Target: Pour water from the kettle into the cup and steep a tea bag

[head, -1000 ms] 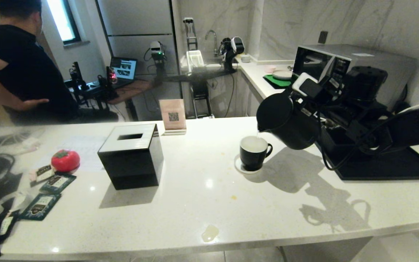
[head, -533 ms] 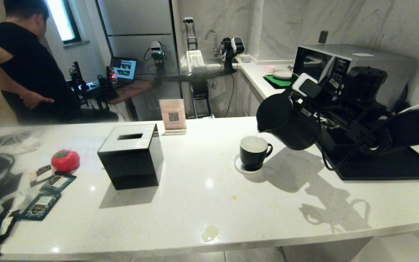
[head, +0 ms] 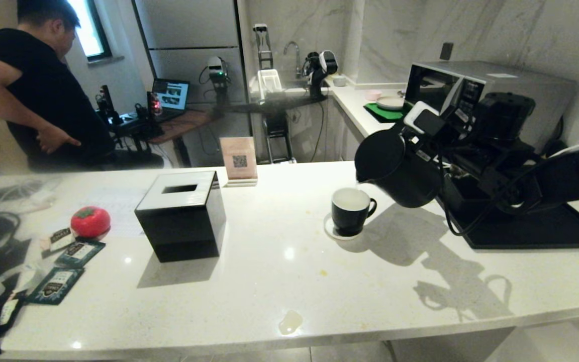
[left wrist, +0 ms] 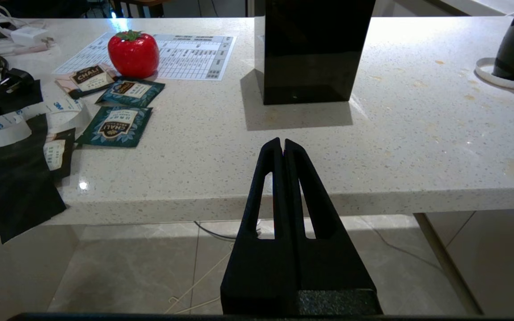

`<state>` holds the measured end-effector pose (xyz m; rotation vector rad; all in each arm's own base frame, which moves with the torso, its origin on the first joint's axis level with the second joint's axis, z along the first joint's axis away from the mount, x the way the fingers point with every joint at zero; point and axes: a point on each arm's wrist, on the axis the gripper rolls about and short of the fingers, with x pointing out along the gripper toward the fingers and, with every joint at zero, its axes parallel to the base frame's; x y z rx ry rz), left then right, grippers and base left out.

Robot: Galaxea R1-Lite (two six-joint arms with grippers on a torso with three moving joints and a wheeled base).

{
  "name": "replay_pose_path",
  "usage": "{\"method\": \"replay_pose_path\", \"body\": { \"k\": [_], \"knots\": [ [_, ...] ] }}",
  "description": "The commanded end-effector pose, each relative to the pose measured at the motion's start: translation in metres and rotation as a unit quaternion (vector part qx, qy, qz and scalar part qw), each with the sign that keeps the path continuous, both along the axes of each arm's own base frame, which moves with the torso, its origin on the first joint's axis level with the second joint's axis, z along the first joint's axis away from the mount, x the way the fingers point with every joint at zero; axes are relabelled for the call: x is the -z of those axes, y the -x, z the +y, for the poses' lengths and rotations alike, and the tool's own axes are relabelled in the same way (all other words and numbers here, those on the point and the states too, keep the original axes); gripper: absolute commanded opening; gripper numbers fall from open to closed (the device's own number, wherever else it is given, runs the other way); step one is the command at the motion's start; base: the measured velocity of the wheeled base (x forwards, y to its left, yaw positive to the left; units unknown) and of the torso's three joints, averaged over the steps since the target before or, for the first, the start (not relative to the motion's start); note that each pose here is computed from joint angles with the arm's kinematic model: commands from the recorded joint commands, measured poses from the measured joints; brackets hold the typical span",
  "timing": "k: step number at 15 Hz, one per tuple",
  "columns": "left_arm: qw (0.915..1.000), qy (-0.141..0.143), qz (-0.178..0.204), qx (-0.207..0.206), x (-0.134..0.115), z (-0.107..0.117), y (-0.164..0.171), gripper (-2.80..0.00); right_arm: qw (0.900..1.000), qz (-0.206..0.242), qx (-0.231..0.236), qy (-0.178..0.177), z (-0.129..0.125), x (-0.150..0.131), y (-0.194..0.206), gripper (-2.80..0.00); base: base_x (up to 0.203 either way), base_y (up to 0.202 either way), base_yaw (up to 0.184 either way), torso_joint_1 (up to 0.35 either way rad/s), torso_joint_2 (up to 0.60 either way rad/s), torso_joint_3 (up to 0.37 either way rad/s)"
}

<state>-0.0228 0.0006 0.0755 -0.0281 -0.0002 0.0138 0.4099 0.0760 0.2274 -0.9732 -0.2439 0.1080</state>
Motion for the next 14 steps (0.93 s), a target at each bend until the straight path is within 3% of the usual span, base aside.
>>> {"method": "replay_pose_path", "body": {
  "k": [1,14],
  "knots": [
    [1.0000,0.001,0.001,0.000,0.0000,0.0000,-0.0001,-2.80,1.000,-0.002,0.000,0.003,0.0002,0.0004,-0.0002,-2.80,0.000,0.000,0.000,0.000,0.00,0.000],
    [1.0000,0.001,0.001,0.000,0.0000,0.0000,-0.0001,-2.80,1.000,0.003,0.000,0.003,-0.0001,0.0027,0.0015,-2.80,0.000,0.000,0.000,0.000,0.00,0.000]
  ]
}}
